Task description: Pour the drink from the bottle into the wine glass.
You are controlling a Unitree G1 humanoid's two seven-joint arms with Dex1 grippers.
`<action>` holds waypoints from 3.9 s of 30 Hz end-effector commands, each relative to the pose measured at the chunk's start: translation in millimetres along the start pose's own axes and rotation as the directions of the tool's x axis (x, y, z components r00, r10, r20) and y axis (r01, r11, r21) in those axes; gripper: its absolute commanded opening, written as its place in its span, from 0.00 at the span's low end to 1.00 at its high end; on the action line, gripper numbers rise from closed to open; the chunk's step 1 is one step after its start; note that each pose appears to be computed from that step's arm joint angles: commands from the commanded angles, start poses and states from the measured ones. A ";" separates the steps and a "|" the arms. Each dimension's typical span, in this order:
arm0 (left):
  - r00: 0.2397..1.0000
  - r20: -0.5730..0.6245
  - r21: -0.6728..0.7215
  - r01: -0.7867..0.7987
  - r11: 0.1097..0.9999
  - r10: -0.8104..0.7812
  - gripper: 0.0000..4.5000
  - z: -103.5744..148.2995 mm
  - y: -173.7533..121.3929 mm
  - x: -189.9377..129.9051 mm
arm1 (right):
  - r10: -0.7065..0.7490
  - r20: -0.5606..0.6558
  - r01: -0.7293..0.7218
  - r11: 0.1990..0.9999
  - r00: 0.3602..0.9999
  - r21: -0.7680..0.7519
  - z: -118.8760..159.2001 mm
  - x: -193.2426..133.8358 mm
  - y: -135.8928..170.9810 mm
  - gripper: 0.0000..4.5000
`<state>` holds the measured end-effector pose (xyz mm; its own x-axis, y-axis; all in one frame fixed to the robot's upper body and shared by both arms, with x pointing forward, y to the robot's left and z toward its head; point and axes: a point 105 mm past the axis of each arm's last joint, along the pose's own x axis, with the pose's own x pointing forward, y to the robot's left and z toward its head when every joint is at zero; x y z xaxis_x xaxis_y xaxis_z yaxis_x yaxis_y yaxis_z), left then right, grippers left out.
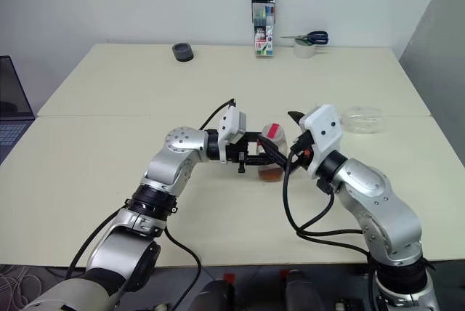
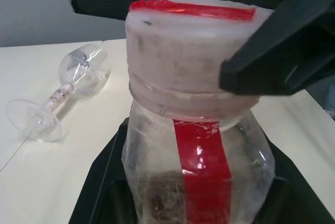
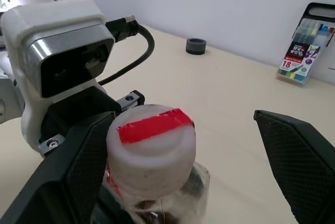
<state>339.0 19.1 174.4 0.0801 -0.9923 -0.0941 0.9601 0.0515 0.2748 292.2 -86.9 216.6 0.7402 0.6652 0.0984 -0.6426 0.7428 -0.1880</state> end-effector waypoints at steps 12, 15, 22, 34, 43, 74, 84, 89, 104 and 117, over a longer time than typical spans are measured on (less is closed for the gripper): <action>0.999 0.048 0.009 -0.017 1.000 0.016 0.41 16.2 7.9 -6.8 | 0.131 0.040 -0.131 0.991 0.991 -0.002 27.4 -14.2 20.2 1.00; 0.999 0.049 0.008 -0.014 1.000 0.014 0.41 16.9 8.6 -6.8 | 0.108 0.041 -0.106 0.994 0.993 -0.027 27.9 -5.6 19.0 1.00; 0.999 0.050 0.005 0.001 1.000 -0.001 0.41 16.6 5.3 -5.8 | 0.038 0.018 -0.037 0.995 0.999 -0.092 18.1 8.2 9.9 1.00; 0.999 0.037 0.008 0.014 1.000 -0.014 0.41 13.5 2.2 -7.5 | -0.040 0.036 0.042 0.997 0.999 -0.058 19.0 0.6 -8.5 1.00; 0.999 0.032 0.010 0.018 1.000 -0.018 0.40 12.5 1.4 -8.1 | -0.054 0.008 0.054 0.997 0.999 -0.047 15.2 -9.6 -10.9 1.00; 1.000 0.024 0.016 0.012 1.000 -0.012 0.40 10.8 2.2 -8.5 | -0.021 -0.019 0.020 0.999 1.000 -0.046 12.2 -16.2 -5.4 1.00; 1.000 0.022 0.018 0.010 1.000 -0.011 0.40 10.3 2.3 -8.6 | 0.028 -0.010 -0.028 0.999 1.000 -0.029 13.8 -17.8 3.6 1.00; 1.000 0.022 0.018 0.012 1.000 -0.012 0.40 10.1 1.8 -8.6 | 0.083 -0.002 -0.083 0.997 0.997 0.011 19.3 -19.5 9.3 1.00; 1.000 0.020 0.028 0.023 0.999 -0.024 0.40 10.2 -0.7 -5.9 | 0.182 -0.075 -0.184 0.983 0.981 -0.021 14.3 3.3 9.8 1.00; 0.999 0.021 0.026 0.028 0.999 -0.028 0.40 8.7 -4.1 -5.3 | 0.176 -0.011 -0.176 0.984 0.984 -0.014 22.9 8.8 15.4 0.38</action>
<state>338.1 28.2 169.2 0.0754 -0.9920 -0.1009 0.9697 0.0494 0.2391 289.9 -68.7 224.7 0.6220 0.7830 -0.0023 -0.7701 0.6112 -0.1825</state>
